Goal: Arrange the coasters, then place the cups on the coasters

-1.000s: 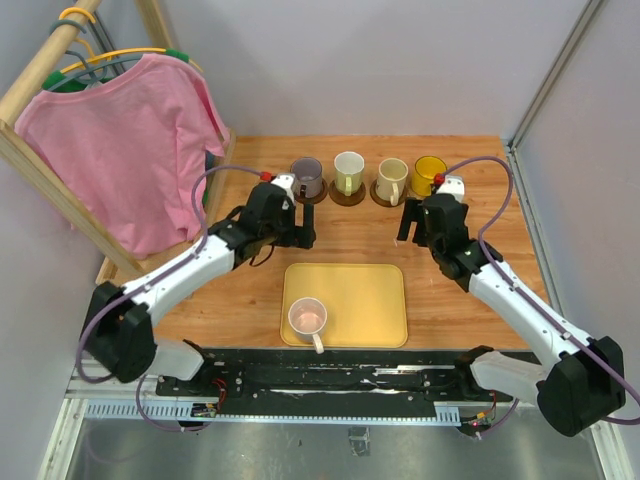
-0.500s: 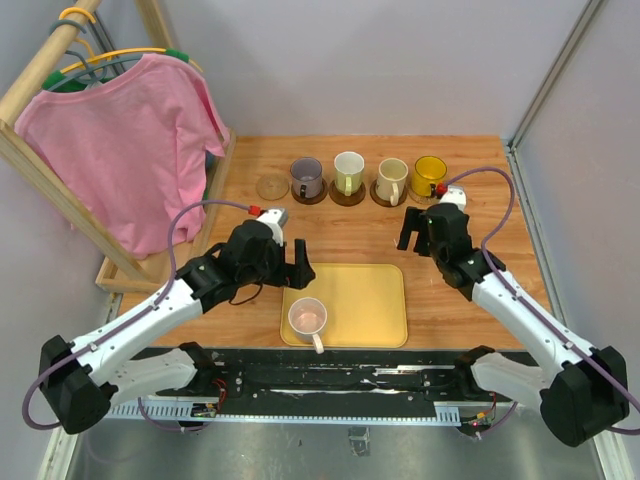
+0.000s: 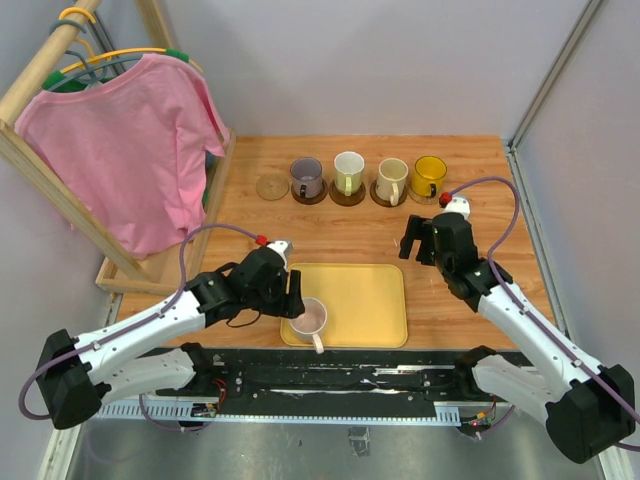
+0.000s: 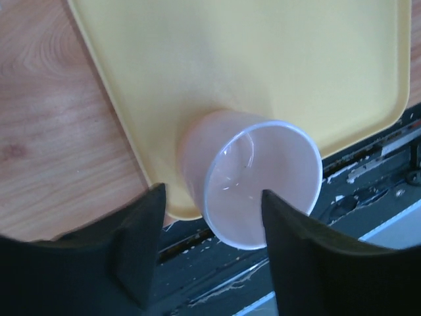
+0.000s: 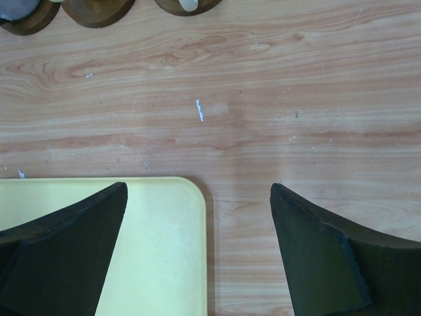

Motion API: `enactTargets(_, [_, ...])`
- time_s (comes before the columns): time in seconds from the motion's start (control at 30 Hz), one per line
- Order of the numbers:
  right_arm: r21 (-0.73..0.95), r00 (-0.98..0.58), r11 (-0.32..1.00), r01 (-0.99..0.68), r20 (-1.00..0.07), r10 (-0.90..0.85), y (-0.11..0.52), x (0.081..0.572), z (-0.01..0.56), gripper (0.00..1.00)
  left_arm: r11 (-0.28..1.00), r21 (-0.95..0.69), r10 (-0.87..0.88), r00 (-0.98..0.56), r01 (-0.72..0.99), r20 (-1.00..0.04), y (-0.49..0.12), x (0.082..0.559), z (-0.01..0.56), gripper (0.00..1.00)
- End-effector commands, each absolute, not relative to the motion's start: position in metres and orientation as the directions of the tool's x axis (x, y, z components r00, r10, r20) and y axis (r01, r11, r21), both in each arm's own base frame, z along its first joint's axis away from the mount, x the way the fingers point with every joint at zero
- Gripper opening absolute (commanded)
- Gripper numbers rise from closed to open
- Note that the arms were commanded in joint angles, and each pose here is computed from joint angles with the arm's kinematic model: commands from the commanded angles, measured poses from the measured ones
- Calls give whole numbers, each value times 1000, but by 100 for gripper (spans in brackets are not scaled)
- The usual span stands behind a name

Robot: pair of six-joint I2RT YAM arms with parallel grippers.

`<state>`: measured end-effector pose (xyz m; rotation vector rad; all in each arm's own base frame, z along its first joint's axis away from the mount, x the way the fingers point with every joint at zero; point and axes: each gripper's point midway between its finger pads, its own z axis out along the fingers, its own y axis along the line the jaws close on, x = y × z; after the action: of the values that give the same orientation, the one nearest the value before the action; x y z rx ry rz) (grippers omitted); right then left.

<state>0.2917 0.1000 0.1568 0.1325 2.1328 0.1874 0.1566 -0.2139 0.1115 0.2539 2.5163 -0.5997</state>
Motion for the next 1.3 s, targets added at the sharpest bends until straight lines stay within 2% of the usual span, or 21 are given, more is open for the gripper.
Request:
enactTargets(0.0, [194,-562,980,36,-807,180,97,285,148,91,892,-354,54,-845,281,-533,-211,154,104,55])
enactTargets(0.1, [197,-567,980,36,-804,182,98,286,147,91,900,-334,68,-845,281,-530,-211,157,97,35])
enactTargets(0.2, [198,-574,980,34,-799,182,99,287,145,90,909,-308,83,-843,283,-531,-211,161,90,26])
enactTargets(0.4, [202,-582,979,38,-791,186,101,287,141,90,908,-283,98,-813,310,-574,-219,175,88,17])
enactTargets(0.67, [203,-590,978,42,-785,189,102,288,137,90,898,-199,142,-687,392,-713,-234,214,108,16])
enactTargets(0.93, [207,-595,977,41,-781,191,104,290,134,90,879,-60,203,-485,473,-850,-253,260,141,24])
enactTargets(1.03, [208,-600,977,36,-778,188,105,291,134,90,875,-12,231,-441,483,-867,-262,274,150,37])
enactTargets(1.2, [200,-600,979,36,-779,182,104,289,136,90,875,8,247,-432,484,-867,-265,279,160,45])
enactTargets(1.23, [198,-600,979,38,-780,181,103,289,135,90,878,2,240,-437,478,-867,-263,278,162,49])
enactTargets(1.27, [198,-598,979,38,-781,181,102,289,136,90,880,-7,232,-443,475,-866,-261,275,164,60])
